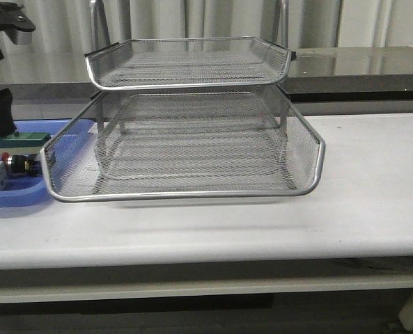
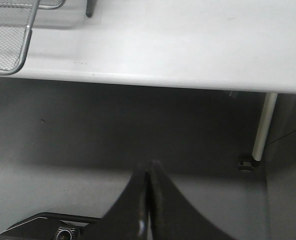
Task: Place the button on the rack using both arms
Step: 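Lower the left gripper into the blue tray and grasp the red button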
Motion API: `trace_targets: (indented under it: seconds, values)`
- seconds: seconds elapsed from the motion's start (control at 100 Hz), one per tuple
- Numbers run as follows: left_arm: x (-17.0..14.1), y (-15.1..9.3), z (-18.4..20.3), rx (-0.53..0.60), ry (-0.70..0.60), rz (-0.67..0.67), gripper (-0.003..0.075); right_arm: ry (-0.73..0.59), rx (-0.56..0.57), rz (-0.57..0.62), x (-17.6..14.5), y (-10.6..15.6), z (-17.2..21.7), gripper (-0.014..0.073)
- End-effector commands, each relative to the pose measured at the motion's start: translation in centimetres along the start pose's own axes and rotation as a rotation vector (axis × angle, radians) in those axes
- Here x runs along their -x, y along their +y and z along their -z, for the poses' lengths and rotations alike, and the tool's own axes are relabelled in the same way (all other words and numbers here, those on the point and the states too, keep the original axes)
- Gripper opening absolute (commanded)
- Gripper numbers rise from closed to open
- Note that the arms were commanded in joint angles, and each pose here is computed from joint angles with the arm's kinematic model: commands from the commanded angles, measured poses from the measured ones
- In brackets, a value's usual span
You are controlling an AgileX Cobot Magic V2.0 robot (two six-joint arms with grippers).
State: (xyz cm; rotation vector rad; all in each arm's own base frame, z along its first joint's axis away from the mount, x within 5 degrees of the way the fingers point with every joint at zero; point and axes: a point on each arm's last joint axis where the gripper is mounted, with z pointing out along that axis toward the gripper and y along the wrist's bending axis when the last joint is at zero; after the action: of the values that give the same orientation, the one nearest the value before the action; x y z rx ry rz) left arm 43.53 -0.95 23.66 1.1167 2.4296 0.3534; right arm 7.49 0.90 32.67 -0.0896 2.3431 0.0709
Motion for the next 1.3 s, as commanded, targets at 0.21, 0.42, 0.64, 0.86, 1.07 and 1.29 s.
trace_targets:
  seconds: [0.21, 0.42, 0.64, 0.86, 1.07, 1.29]
  values:
    - [3.7, 1.5, 0.0, 0.041, -0.057, -0.098, 0.0598, -0.077, 0.000, 0.004, 1.1, 0.0, 0.7, -0.0069]
    - [4.5, 1.7, -1.7, 0.019, -0.039, -0.113, 0.0598, -0.077, 0.000, 0.004, 1.1, 0.0, 0.7, -0.0069]
    - [4.4, 1.4, -3.2, -0.002, -0.018, -0.116, 0.0598, -0.077, 0.000, 0.004, 1.1, 0.0, 0.7, -0.0069]
    - [4.0, 1.0, -5.3, -0.024, 0.016, -0.129, 0.0598, -0.077, 0.000, 0.004, 1.1, 0.0, 0.7, -0.0069]
    - [3.7, 0.5, -6.8, -0.048, 0.037, -0.132, 0.0598, -0.077, 0.000, 0.004, 1.1, 0.0, 0.7, -0.0069]
    - [3.7, 0.6, -6.9, -0.043, 0.041, -0.138, 0.0505, -0.077, 0.000, 0.004, 1.1, 0.0, 0.7, -0.0069]
